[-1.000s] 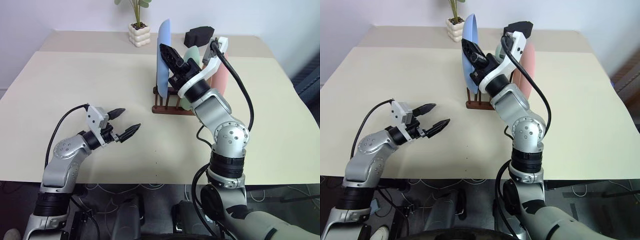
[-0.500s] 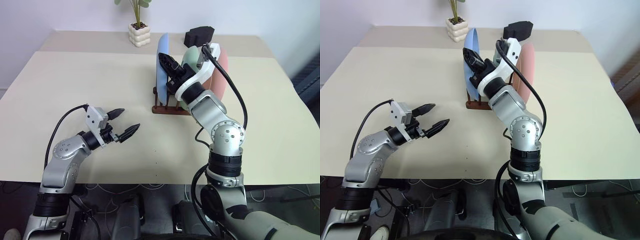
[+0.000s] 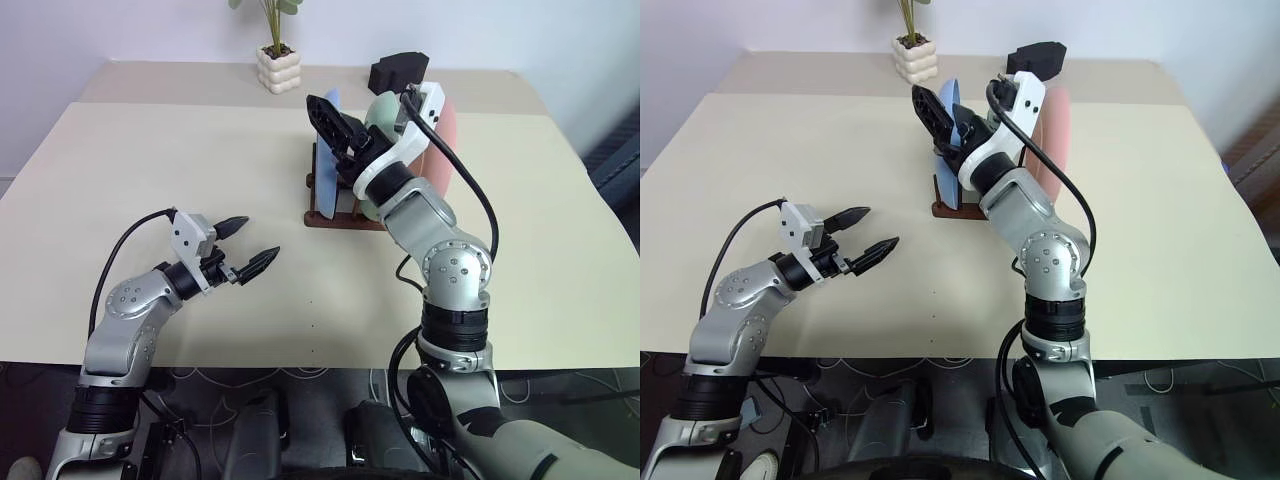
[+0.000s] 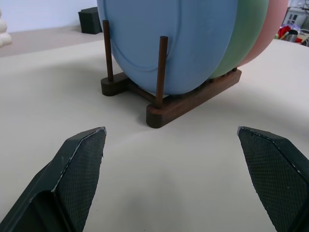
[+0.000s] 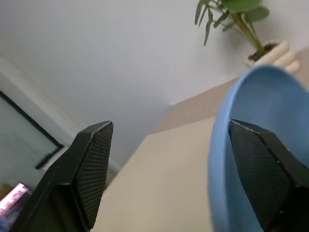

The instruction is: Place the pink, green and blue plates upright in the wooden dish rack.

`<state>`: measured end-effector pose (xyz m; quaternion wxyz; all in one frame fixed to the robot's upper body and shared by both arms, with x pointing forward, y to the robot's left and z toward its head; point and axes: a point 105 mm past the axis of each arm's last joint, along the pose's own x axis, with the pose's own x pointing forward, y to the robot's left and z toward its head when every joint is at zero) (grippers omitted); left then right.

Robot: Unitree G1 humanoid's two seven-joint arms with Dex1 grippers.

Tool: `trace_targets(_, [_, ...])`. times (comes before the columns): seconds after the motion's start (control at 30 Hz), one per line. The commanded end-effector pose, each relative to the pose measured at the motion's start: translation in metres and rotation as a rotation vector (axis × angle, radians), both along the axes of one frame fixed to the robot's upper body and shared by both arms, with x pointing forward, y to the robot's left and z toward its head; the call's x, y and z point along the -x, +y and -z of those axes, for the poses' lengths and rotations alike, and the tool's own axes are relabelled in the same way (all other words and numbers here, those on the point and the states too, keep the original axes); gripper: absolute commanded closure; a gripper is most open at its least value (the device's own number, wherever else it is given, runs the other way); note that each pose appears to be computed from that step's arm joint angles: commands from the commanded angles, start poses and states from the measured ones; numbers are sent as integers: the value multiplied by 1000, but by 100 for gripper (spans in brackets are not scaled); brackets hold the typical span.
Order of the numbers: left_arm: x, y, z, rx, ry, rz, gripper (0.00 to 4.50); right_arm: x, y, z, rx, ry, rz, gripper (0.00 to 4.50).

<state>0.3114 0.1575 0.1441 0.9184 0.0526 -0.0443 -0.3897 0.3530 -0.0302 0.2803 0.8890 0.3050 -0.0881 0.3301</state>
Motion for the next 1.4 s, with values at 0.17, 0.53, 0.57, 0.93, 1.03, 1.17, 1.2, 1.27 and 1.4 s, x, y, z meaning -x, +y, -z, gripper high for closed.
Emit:
trace_targets(0.17, [3, -2, -14, 4, -58, 2, 0, 45, 7, -54, 303, -495, -3, 64])
trace_targets(0.53, [-14, 19, -12, -32, -91, -95, 0, 63, -125, -10, 778, -524, 231, 64])
trace_targets(0.57, [-16, 21, -12, -41, -96, -105, 0, 66, -138, 2, 821, -482, 240, 64])
trace_targets(0.93, [-29, 26, 4, -74, -85, -153, 0, 84, -208, 103, 955, -160, 301, 64])
trace_targets(1.03, [-29, 24, 6, -77, -84, -161, 0, 79, -218, 118, 967, -121, 320, 64])
trace_targets(1.17, [-27, 28, 11, -78, -73, -169, 0, 76, -217, 133, 953, -96, 314, 64])
trace_targets(1.2, [-27, 27, 12, -79, -70, -165, 0, 76, -215, 136, 953, -93, 307, 64])
trace_targets(1.27, [-26, 26, 14, -77, -66, -159, 0, 77, -215, 139, 949, -85, 302, 64])
trace_targets(1.4, [-25, 21, 15, -65, -64, -157, 0, 73, -215, 138, 943, -84, 302, 64])
